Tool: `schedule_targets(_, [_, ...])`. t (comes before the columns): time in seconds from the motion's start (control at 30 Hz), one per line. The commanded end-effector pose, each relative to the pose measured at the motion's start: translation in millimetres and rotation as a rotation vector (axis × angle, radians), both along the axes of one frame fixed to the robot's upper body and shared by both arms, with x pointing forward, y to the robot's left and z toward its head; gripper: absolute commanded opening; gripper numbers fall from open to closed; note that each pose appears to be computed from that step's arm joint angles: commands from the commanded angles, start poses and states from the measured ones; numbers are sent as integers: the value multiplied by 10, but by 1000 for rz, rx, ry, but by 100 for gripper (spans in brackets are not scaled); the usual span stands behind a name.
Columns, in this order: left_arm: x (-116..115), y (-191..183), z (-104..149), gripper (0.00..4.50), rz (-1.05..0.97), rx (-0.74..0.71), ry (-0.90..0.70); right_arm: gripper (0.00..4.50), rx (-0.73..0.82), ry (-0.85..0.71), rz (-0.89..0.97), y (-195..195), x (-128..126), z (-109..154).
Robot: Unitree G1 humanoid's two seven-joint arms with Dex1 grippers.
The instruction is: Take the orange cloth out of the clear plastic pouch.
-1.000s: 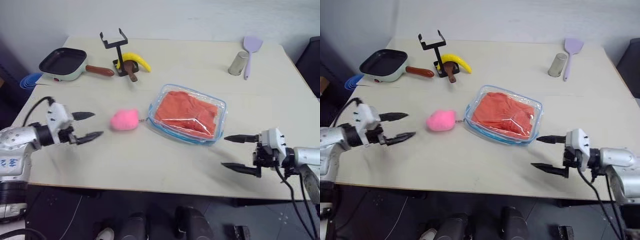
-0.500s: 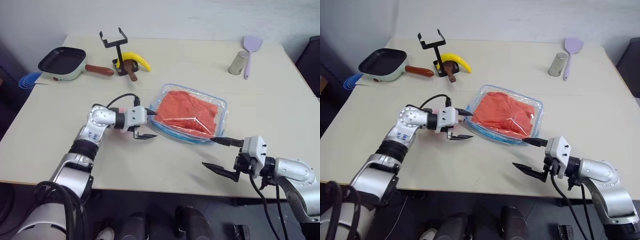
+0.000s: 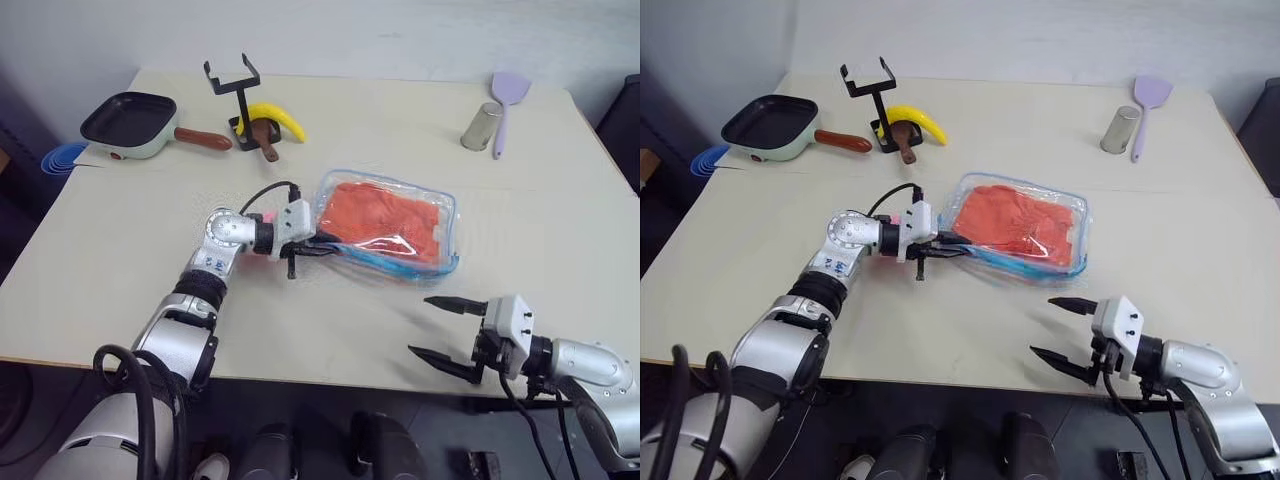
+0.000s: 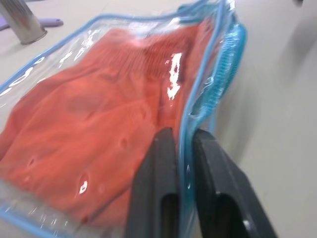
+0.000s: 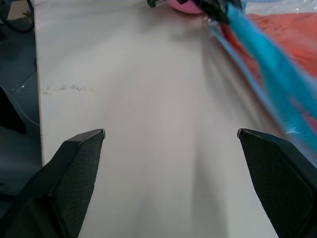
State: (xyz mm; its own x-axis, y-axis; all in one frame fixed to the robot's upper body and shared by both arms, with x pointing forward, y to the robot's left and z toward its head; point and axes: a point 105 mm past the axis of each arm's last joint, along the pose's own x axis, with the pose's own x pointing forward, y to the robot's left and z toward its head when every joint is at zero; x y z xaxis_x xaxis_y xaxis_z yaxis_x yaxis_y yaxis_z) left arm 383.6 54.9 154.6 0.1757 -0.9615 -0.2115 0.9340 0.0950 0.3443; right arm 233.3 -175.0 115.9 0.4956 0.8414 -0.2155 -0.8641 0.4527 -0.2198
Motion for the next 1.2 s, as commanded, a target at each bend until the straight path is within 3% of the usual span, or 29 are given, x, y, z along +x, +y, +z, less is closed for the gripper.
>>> schedule_targets(0.03, [-23,-13,197,4,0,-123,99,450,69,8,25,112,-47,159])
schedule_targets(0.17, [-222,-63,135,4,-37,-120,217,450,107,69,88,337,-66,211])
schedule_targets(0.33, [-363,-82,-9,4,-12,-27,111,450,31,75,86,297,-67,85])
schedule_targets(0.43, [-403,-143,-25,4,31,-53,109,450,8,-28,22,132,-14,124])
schedule_targets(0.6, [-509,-269,-59,126,35,-41,40,450,4,-47,-54,-127,-81,130])
schedule_targets(0.83, [-414,-325,-74,348,51,-3,-57,450,-5,-45,-67,-167,-127,136])
schedule_targets(0.97, [-476,-373,-40,348,-10,-30,-33,450,4,-39,-57,-131,-148,174])
schedule_targets(1.07, [-628,-392,-36,286,-104,-48,14,450,0,-16,-59,-135,-168,169])
schedule_targets(1.2, [-662,-358,-96,165,-114,-30,33,450,-8,4,-67,-151,-175,166])
